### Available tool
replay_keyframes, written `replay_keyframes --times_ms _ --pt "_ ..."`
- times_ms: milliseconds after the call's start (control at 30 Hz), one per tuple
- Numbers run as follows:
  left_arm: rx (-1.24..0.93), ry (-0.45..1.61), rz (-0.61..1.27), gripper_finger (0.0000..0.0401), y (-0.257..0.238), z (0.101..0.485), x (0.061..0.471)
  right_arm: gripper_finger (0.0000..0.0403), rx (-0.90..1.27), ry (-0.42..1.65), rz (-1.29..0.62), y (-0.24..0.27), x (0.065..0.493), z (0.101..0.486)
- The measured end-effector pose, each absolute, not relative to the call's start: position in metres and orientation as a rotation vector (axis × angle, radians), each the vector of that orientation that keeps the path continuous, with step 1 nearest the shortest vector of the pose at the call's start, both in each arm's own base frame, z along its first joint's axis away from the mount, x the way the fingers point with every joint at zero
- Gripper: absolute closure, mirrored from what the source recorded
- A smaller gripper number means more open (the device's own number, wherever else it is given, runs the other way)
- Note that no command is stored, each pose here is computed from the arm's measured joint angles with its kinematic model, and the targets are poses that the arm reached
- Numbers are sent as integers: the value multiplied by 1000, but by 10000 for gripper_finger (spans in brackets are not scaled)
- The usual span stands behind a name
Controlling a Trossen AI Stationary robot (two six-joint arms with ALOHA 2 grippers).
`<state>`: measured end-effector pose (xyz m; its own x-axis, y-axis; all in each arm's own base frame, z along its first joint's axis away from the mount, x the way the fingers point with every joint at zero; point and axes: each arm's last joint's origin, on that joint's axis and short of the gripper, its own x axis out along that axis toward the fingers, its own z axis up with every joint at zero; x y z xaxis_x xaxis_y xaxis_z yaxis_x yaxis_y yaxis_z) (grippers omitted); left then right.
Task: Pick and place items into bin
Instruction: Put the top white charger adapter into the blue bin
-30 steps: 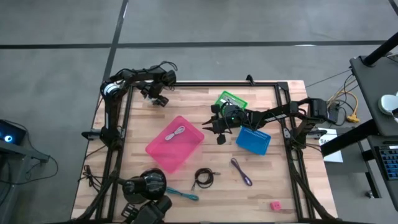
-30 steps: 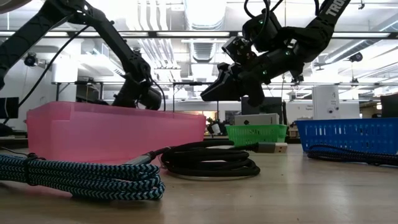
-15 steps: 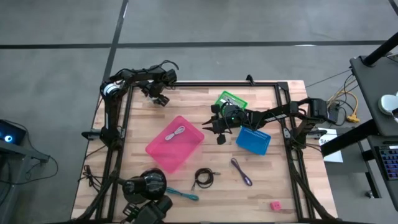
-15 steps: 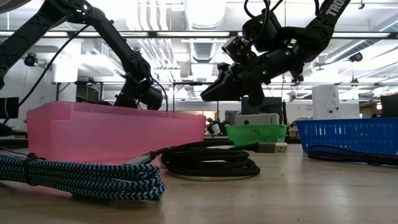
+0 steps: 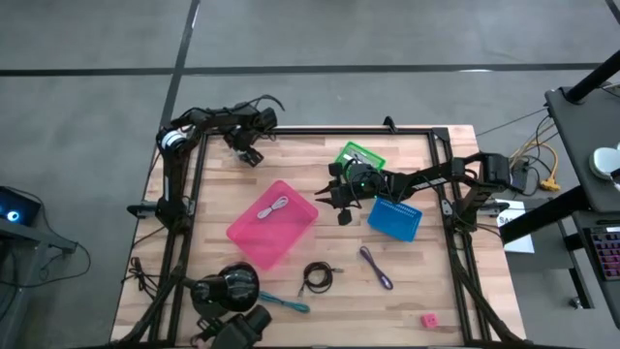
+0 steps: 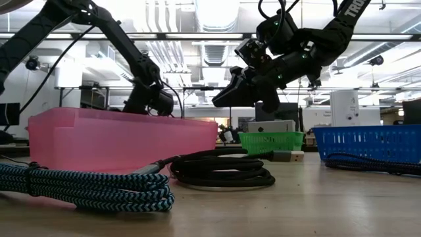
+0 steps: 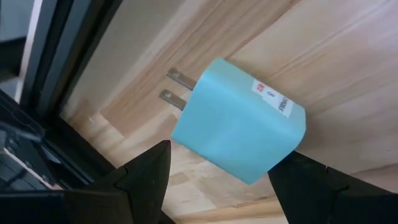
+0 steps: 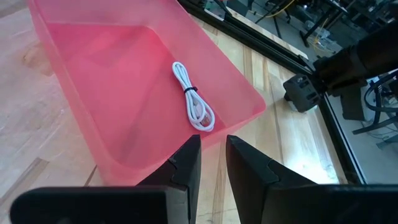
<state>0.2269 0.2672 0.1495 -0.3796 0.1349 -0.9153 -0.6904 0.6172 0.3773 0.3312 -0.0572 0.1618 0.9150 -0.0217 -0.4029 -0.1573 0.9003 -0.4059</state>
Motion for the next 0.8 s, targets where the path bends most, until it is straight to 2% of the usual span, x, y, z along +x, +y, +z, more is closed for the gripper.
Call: replay_keyframes --times_ms 200,800 --pt "-374 1747 888 157 267 149 233 339 -448 413 72 -57 331 162" --pt "-274 1749 915 157 266 151 238 339 -448 412 72 -57 331 162"
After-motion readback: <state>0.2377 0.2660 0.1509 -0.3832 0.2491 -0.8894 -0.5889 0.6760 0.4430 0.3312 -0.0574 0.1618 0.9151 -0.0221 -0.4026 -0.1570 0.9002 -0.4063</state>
